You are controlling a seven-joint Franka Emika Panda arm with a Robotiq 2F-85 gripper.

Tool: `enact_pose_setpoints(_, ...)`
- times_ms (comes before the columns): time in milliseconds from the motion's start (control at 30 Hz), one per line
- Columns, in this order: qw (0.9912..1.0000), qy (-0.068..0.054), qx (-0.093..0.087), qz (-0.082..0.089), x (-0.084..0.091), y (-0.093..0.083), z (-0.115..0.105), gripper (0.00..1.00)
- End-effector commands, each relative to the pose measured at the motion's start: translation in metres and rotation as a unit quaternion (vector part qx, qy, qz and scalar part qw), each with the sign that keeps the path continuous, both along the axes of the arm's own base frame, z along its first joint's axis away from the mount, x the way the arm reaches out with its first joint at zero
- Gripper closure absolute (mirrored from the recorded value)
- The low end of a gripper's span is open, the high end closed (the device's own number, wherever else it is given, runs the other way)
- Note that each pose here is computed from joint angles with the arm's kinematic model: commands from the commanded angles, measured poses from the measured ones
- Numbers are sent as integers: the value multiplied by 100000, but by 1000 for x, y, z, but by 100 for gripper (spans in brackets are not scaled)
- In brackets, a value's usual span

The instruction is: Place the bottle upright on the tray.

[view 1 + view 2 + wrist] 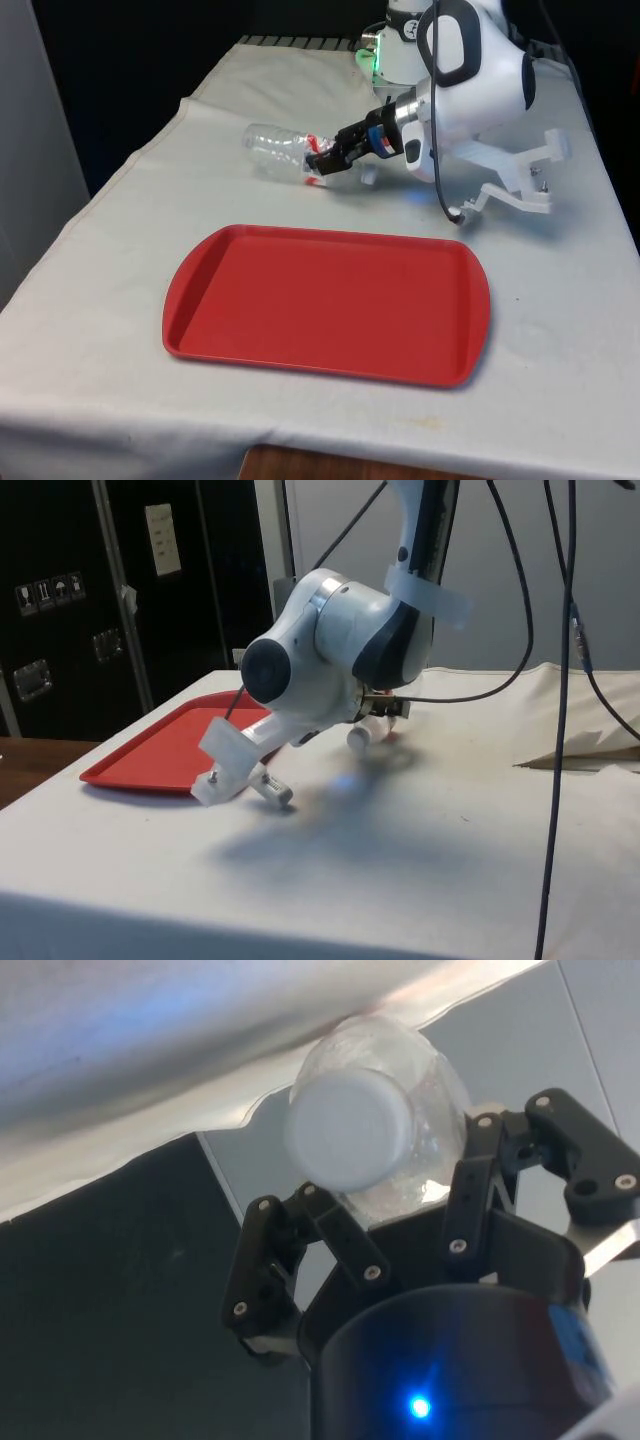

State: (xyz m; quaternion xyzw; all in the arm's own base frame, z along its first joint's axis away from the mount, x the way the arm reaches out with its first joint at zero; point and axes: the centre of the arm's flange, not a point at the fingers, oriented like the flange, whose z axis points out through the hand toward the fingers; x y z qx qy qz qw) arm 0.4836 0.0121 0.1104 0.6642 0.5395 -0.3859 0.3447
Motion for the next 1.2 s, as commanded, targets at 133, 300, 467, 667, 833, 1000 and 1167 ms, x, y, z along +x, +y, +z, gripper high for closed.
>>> enact_pose_setpoints(133, 100000, -91, -108, -23, 1, 0, 2, 67)
enact_pose_setpoints(300, 100000, -95, -205, -152, 2, 0, 9, 67)
enact_pose_setpoints(467, 99999, -140, -394, -102, 3, 0, 13, 67)
enact_pose_setpoints(667, 99998, -331, -576, -115, 4, 0, 18, 67)
enact_pose_setpoints(833, 99996, -368, -763, -188, 4, -1, 21, 67)
enact_pose_setpoints(1000, 99994, -477, -922, -236, 5, -1, 25, 67)
enact_pose_setpoints(1167, 99993, -532, -1065, -194, 6, 0, 28, 67)
